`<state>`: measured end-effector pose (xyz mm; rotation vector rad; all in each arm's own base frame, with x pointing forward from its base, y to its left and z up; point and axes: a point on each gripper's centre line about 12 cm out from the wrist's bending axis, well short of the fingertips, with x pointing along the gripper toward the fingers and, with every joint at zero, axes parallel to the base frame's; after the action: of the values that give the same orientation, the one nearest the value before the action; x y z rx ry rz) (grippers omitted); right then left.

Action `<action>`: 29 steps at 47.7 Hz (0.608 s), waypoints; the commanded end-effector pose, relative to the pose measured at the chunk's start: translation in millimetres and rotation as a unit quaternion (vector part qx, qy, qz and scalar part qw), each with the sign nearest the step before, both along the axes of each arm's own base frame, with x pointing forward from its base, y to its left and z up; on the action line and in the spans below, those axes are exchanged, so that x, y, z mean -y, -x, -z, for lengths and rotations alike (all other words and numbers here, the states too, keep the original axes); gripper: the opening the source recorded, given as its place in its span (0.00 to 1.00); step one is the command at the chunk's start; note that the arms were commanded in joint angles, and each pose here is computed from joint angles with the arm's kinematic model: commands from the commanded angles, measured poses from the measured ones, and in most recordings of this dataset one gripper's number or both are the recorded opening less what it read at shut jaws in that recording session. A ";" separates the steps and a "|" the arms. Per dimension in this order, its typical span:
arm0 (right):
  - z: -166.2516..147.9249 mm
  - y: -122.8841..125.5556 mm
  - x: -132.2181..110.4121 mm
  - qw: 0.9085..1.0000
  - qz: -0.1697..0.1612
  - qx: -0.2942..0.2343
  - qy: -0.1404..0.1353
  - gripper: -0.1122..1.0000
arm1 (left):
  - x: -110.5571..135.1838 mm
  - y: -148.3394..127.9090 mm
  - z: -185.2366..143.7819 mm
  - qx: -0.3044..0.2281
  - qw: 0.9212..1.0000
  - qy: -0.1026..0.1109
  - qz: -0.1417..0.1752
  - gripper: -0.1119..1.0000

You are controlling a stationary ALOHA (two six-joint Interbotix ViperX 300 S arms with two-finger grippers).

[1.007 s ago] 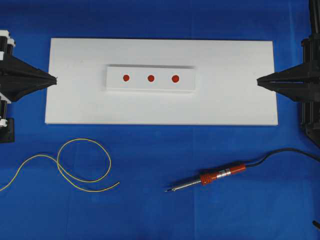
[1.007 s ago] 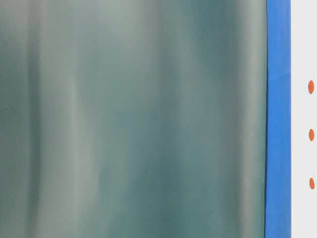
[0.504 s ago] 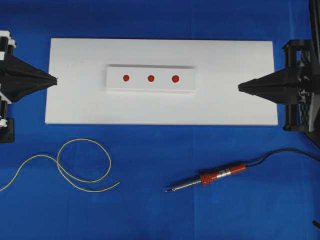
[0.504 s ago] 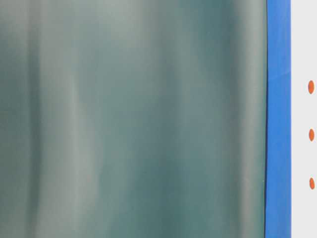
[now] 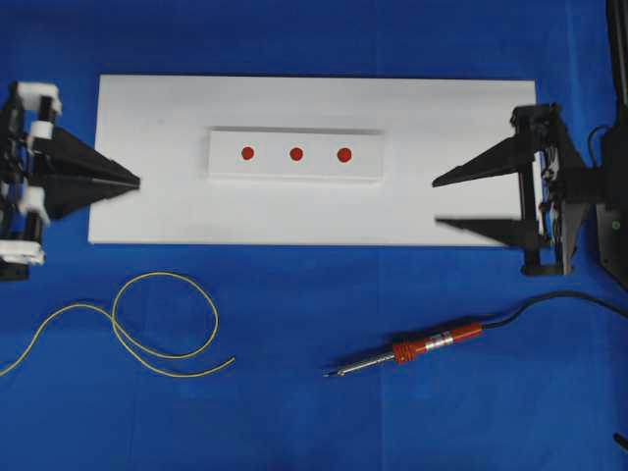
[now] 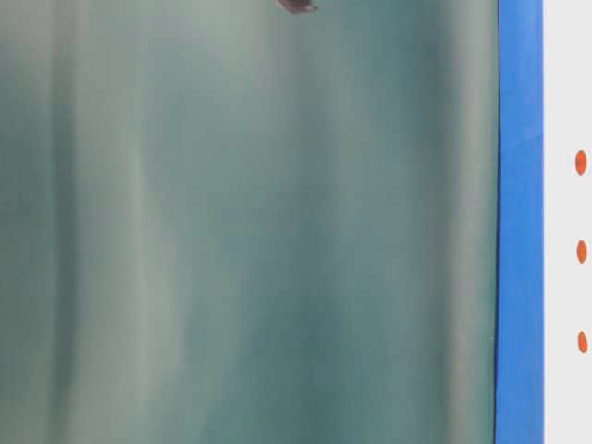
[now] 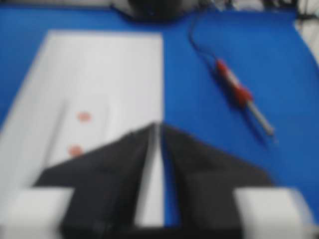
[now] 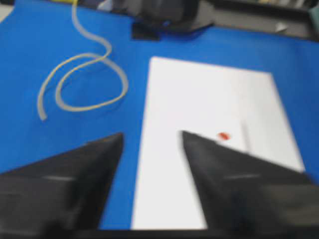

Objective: Touch the tip of the soldering iron to the tip of the solder at the mark.
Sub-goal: 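Move the left gripper toward the yellow wire and the right toward the soldering iron, then close the right gripper around the red soldering iron handle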

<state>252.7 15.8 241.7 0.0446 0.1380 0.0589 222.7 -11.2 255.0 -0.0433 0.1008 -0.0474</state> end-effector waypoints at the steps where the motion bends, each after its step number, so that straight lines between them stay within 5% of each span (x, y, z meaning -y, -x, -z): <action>1: -3.9 -5.2 -9.5 1.000 -0.016 0.004 -0.007 0.67 | 10.0 -7.3 4.7 -0.012 1.000 0.004 0.020 0.33; 6: 5.6 -5.6 -23.3 0.999 -0.039 -0.015 -0.021 0.87 | 23.6 -12.4 15.0 -0.034 0.998 0.007 0.047 0.64; 11: 16.1 -5.5 -32.5 0.998 -0.051 -0.034 -0.035 0.83 | 36.7 -16.6 23.7 -0.048 0.996 0.005 0.072 0.88; 29: 54.3 -4.0 -58.1 0.990 -0.078 -0.095 -0.065 0.82 | 82.5 -28.6 59.1 -0.082 0.986 0.031 0.144 0.84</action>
<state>254.7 69.6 187.0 0.1592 0.3372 0.2110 245.6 -84.2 193.5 -0.0833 0.2867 -0.3095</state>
